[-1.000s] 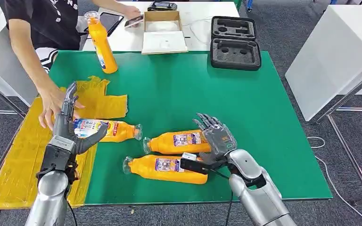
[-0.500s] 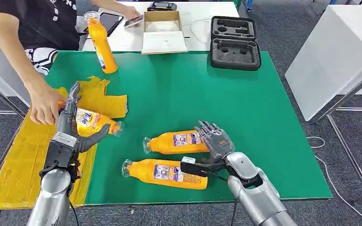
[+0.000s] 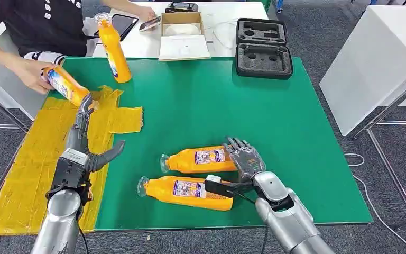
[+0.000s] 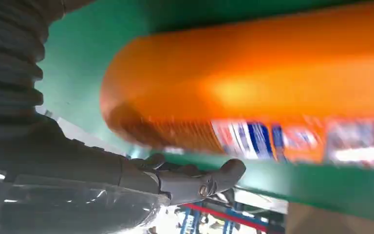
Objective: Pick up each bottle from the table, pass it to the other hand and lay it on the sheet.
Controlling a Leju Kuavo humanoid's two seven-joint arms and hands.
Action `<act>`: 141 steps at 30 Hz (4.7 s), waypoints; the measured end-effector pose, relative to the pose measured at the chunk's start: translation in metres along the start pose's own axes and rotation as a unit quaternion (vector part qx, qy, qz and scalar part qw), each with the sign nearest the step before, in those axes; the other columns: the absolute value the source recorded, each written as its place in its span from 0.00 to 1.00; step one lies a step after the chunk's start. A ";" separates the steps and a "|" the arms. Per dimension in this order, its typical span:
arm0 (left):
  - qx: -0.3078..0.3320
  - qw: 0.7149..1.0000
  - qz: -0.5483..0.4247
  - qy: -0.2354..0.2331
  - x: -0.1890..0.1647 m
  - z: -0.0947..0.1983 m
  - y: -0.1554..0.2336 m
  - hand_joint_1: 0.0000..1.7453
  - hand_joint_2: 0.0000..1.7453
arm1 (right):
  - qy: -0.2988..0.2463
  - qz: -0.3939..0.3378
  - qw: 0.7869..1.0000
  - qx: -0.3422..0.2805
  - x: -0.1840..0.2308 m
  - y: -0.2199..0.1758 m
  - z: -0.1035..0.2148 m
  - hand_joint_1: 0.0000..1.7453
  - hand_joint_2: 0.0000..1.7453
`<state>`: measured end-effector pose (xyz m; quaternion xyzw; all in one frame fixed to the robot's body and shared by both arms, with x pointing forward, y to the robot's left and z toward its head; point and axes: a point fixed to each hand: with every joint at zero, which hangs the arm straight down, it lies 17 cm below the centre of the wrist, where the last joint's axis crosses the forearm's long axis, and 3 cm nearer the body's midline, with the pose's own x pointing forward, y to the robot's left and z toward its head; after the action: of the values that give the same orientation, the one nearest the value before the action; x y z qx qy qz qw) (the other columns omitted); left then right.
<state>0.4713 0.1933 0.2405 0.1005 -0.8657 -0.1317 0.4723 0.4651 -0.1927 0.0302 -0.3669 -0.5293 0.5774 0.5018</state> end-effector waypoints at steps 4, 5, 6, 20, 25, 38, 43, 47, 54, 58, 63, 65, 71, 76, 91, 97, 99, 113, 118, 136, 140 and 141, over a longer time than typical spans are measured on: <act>-0.006 1.000 0.008 0.002 0.000 -0.001 -0.008 0.00 1.00 | 0.017 0.004 1.000 0.002 -0.009 0.002 -0.005 0.00 1.00; -0.011 1.000 0.010 0.001 0.000 -0.002 -0.012 0.00 1.00 | 0.019 0.002 1.000 0.002 -0.010 0.002 -0.007 0.00 1.00; -0.013 1.000 0.013 0.002 0.000 -0.003 -0.014 0.00 1.00 | 0.022 0.002 1.000 0.002 -0.013 0.003 -0.009 0.02 1.00; -0.030 0.999 0.031 0.012 -0.005 -0.003 -0.034 0.00 1.00 | 0.048 -0.008 0.999 0.022 -0.029 0.016 -0.022 1.00 1.00; -0.031 0.999 0.035 0.015 -0.005 -0.003 -0.037 0.00 1.00 | 0.053 -0.009 0.998 0.027 -0.033 0.018 -0.025 1.00 1.00; -0.038 0.998 0.042 0.019 -0.008 -0.001 -0.044 0.00 1.00 | 0.058 -0.014 0.998 0.032 -0.035 0.019 -0.030 1.00 1.00; -0.038 0.998 0.042 0.019 -0.008 -0.001 -0.044 0.00 1.00 | 0.058 -0.014 0.998 0.033 -0.035 0.019 -0.030 1.00 1.00; -0.038 0.998 0.042 0.019 -0.008 -0.001 -0.045 0.00 1.00 | 0.058 -0.014 0.998 0.034 -0.035 0.020 -0.031 1.00 1.00; -0.039 0.998 0.045 0.021 -0.008 -0.001 -0.047 0.00 1.00 | 0.057 -0.019 0.998 0.029 -0.036 0.018 -0.031 1.00 1.00; -0.039 0.998 0.046 0.021 -0.008 -0.001 -0.047 0.00 1.00 | 0.059 -0.027 0.998 0.026 -0.038 0.019 -0.029 1.00 1.00; -0.033 0.998 0.042 0.025 -0.009 -0.001 -0.045 0.00 1.00 | 0.019 -0.255 0.960 -0.117 -0.016 -0.030 -0.017 1.00 1.00; -0.036 0.998 0.042 0.029 -0.009 -0.003 -0.046 0.00 1.00 | 0.027 -0.369 0.917 -0.150 -0.016 -0.053 -0.016 1.00 1.00; -0.058 0.996 0.049 0.037 -0.005 -0.006 -0.060 0.00 1.00 | 0.011 -0.426 0.882 -0.200 -0.013 -0.082 -0.001 1.00 1.00; -0.073 0.994 0.074 0.040 -0.002 -0.010 -0.068 0.00 1.00 | 0.005 -0.450 0.864 -0.223 -0.013 -0.097 0.006 1.00 1.00; -0.090 0.990 0.098 0.048 -0.002 -0.011 -0.079 0.00 1.00 | 0.002 -0.461 0.855 -0.237 -0.011 -0.105 0.011 1.00 1.00; -0.145 0.970 0.189 0.056 0.011 -0.003 -0.107 0.00 1.00 | -0.029 -0.479 0.848 -0.225 0.014 -0.108 0.008 1.00 1.00; -0.158 0.964 0.207 0.057 0.015 -0.002 -0.115 0.00 1.00 | -0.044 -0.481 0.848 -0.219 0.026 -0.111 0.006 1.00 1.00; -0.166 0.951 0.254 0.063 0.027 -0.004 -0.131 0.00 1.00 | -0.146 -0.481 0.854 -0.136 0.136 -0.100 -0.009 1.00 1.00; -0.160 0.951 0.257 0.067 0.023 -0.002 -0.128 0.00 1.00 | -0.163 -0.466 0.862 -0.116 0.158 -0.088 -0.010 1.00 1.00; -0.153 0.948 0.268 0.077 0.017 0.003 -0.125 1.00 1.00 | -0.192 -0.415 0.886 -0.070 0.202 -0.060 -0.007 1.00 1.00; -0.152 0.948 0.268 0.078 0.016 0.004 -0.125 1.00 1.00 | -0.193 -0.414 0.887 -0.067 0.204 -0.058 -0.007 1.00 1.00; -0.152 0.948 0.268 0.078 0.016 0.004 -0.125 1.00 1.00 | -0.193 -0.414 0.887 -0.066 0.204 -0.058 -0.007 1.00 1.00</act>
<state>0.4659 0.0707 0.2111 -0.1979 -0.7911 -0.1222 0.5657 0.4362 0.0027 0.1075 -0.0282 -0.7566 0.3405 0.5576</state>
